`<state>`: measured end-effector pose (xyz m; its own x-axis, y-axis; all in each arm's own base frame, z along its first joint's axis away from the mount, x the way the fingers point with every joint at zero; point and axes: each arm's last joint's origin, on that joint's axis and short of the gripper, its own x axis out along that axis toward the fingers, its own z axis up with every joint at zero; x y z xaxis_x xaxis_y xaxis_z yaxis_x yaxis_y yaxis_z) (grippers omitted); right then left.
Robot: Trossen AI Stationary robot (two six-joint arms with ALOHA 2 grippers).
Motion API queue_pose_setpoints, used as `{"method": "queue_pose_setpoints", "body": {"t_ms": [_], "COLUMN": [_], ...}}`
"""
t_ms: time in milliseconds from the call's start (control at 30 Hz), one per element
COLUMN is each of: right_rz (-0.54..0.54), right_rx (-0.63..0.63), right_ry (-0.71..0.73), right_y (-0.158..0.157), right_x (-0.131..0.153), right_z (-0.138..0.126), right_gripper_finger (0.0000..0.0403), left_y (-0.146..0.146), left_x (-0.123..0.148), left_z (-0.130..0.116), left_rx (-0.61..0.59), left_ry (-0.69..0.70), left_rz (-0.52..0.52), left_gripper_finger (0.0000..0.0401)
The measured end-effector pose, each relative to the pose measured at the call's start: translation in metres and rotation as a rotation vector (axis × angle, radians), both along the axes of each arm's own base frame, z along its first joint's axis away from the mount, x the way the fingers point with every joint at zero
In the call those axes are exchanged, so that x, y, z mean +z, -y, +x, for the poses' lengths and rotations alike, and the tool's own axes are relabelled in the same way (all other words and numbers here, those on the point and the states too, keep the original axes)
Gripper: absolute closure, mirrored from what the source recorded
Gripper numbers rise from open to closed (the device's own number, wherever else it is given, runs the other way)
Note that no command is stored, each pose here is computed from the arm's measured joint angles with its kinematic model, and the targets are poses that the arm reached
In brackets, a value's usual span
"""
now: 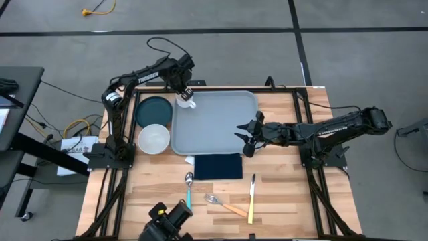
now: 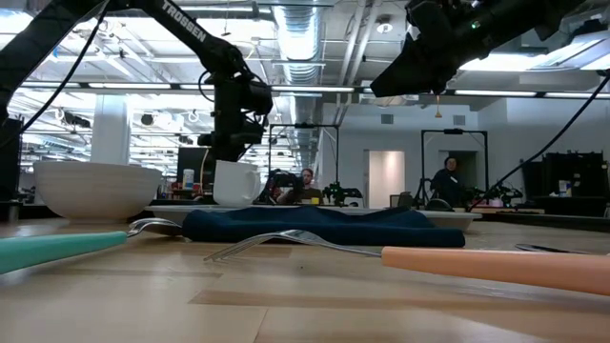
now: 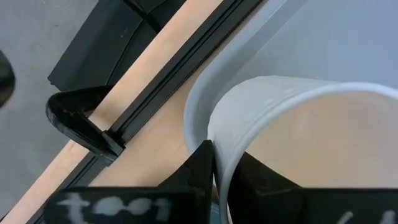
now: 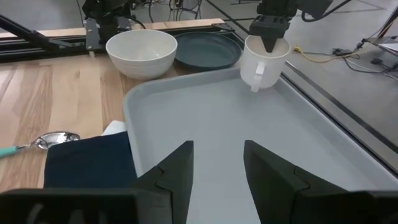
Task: Set up tray
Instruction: Put the white cup on the top left of the gray serving tray
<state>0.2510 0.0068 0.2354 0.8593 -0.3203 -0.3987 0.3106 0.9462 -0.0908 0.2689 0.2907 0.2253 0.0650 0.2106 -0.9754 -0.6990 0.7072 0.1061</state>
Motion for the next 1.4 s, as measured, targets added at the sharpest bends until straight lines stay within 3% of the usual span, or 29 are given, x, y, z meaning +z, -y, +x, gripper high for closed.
{"method": "queue_pose_setpoints", "body": {"t_ms": [267,567,900,1400], "right_rz": [0.0,0.001,0.011,0.013], "right_rx": [0.0,0.003,0.025,0.031], "right_ry": [0.0,0.0,-0.001,-0.002], "right_y": [0.0,-0.0001,-0.0007,-0.0009], "right_x": [-0.0001,0.0,-0.0002,-0.0003], "right_z": [0.0,0.0,0.0002,0.0002], "right_gripper_finger": [0.0269,0.0269,0.0269,0.0269], "left_y": [0.0038,0.0035,0.0031,0.0034], "left_x": [0.0001,-0.0001,0.0,-0.0001], "left_z": [0.0052,0.0027,-0.0018,-0.0015], "left_rx": [-0.022,-0.008,0.015,-0.007], "left_ry": [0.039,-0.015,-0.118,-0.113], "left_rz": [-0.026,0.004,0.064,0.054], "left_gripper_finger": [0.0364,0.0339,0.0337,0.0337]}}
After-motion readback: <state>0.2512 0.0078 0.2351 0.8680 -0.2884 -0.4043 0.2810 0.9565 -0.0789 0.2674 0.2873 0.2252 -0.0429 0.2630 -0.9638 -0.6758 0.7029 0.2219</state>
